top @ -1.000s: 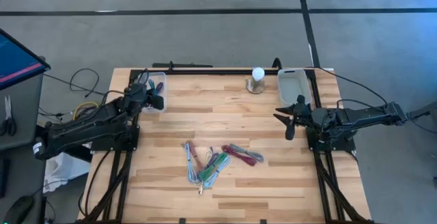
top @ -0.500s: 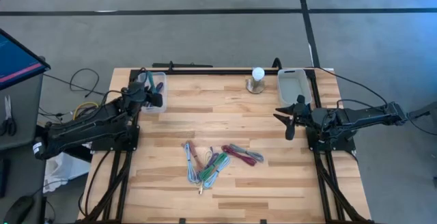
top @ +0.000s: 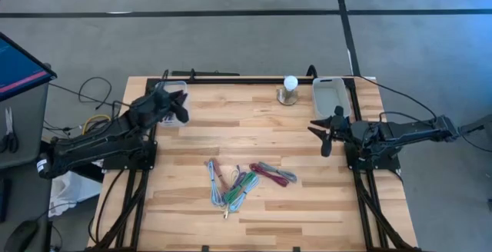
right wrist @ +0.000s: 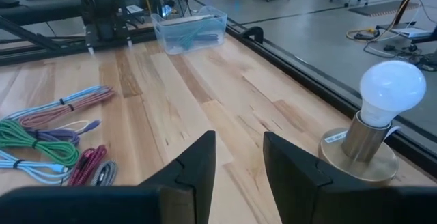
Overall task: Pick & Place USB Port
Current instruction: Put the white and black charger cable into the transparent bin
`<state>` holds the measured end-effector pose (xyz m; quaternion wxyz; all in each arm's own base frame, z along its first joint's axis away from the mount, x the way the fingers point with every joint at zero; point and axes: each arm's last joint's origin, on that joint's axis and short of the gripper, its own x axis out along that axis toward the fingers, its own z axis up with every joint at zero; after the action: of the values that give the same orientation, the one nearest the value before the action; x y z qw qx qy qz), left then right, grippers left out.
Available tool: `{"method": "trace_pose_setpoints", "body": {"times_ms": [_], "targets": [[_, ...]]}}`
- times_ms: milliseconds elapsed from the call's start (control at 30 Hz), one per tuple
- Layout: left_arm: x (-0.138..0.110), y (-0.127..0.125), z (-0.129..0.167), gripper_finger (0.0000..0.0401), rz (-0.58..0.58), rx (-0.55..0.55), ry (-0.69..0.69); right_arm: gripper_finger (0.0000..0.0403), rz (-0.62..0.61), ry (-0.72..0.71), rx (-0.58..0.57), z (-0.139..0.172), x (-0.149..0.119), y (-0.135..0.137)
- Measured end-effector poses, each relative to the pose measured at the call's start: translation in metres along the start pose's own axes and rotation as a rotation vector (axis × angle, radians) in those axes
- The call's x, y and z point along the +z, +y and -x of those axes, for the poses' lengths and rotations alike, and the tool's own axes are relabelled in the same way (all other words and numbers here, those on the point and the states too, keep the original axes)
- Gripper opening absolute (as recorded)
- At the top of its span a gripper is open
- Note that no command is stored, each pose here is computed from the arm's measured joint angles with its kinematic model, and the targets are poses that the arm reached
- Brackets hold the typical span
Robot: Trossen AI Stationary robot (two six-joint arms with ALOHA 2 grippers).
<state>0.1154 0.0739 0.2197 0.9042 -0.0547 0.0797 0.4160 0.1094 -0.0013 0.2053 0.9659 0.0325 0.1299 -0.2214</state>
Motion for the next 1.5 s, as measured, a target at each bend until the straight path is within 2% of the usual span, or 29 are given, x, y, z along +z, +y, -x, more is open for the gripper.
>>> {"method": "trace_pose_setpoints", "body": {"times_ms": [167,467,633,733,800,933,1067,1233,1433,1500], "targets": [[0.009,-0.006,0.001,0.0098,-0.003,-0.196,-0.075,0.0116,-0.006,-0.001,-0.018,-0.001,0.000,-0.002],[0.017,-0.011,0.003,0.0097,0.014,-0.352,-0.154,0.0116,-0.029,-0.024,-0.038,-0.002,0.003,-0.004],[0.020,-0.013,0.005,0.0097,0.014,-0.441,-0.184,0.0116,0.100,-0.028,-0.056,-0.003,0.004,-0.005],[0.021,-0.015,0.006,0.0097,0.008,-0.509,-0.191,0.0116,0.098,-0.009,-0.084,-0.006,0.003,-0.007],[0.021,-0.016,0.007,0.0097,0.005,-0.562,-0.188,0.0116,0.078,0.016,-0.033,-0.010,0.002,-0.006],[0.022,-0.019,0.009,0.0097,0.022,-0.668,-0.179,0.0116,0.027,0.071,0.151,-0.016,-0.001,0.000],[0.021,-0.023,0.011,0.0097,0.018,-0.716,-0.173,0.0116,-0.040,0.154,0.279,-0.021,-0.006,0.007],[0.020,-0.029,0.014,0.0097,0.014,-0.761,-0.168,0.0116,-0.095,0.260,0.358,-0.027,-0.010,0.018],[0.020,-0.032,0.015,0.0097,0.012,-0.786,-0.166,0.0116,-0.074,0.323,0.456,-0.030,0.007,0.045],[0.020,-0.032,0.015,0.0097,0.012,-0.786,-0.166,0.0116,-0.060,0.358,0.456,-0.032,0.014,0.054]]}}
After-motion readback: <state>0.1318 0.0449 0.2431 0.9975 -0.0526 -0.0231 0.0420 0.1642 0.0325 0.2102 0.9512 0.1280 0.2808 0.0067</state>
